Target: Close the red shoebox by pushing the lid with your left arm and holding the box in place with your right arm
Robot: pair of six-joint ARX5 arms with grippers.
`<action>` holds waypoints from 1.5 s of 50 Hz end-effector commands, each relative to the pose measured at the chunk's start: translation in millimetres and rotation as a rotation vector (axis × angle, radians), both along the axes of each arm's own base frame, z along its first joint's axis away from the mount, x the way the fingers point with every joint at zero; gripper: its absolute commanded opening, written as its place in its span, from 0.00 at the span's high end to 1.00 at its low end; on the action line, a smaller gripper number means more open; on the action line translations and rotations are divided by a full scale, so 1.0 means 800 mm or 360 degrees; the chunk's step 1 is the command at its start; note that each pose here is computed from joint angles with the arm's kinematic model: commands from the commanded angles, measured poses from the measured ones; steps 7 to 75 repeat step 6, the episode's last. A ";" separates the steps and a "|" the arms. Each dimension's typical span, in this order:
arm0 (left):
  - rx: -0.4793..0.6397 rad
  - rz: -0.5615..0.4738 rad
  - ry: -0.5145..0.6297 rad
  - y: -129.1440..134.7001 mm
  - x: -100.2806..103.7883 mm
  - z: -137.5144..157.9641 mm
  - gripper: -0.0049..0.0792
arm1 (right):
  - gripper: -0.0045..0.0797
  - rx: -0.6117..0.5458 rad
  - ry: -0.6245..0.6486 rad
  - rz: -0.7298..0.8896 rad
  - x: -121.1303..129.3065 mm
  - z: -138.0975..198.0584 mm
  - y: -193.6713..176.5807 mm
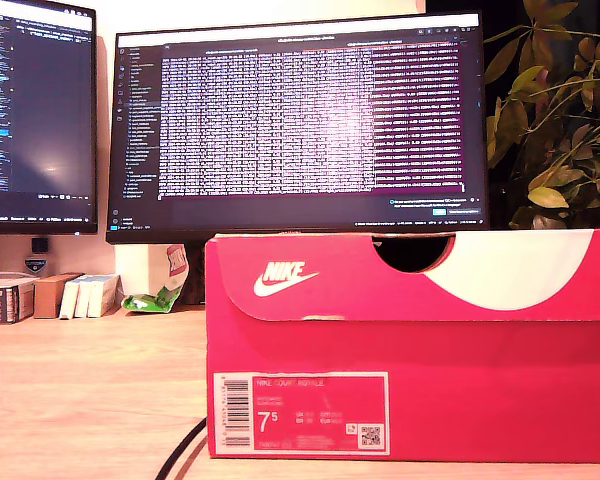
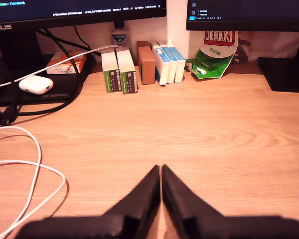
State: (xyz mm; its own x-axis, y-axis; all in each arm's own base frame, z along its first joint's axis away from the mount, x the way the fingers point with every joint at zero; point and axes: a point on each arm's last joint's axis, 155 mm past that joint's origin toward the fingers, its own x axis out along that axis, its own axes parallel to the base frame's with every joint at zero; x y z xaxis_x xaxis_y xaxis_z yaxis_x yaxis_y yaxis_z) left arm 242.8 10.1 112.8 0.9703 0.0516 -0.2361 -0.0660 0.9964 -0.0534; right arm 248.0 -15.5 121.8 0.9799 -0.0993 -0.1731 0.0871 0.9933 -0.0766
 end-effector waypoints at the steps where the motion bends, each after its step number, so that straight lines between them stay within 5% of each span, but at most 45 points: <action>1: 0.0006 -0.0004 0.0053 0.000 -0.001 -0.018 0.96 | 0.96 0.0006 -0.0012 -0.0006 0.000 0.001 -0.001; 75: 0.0006 -0.0004 0.0053 0.000 -0.001 -0.018 0.96 | 0.96 0.0006 -0.0013 -0.0006 0.000 0.001 -0.001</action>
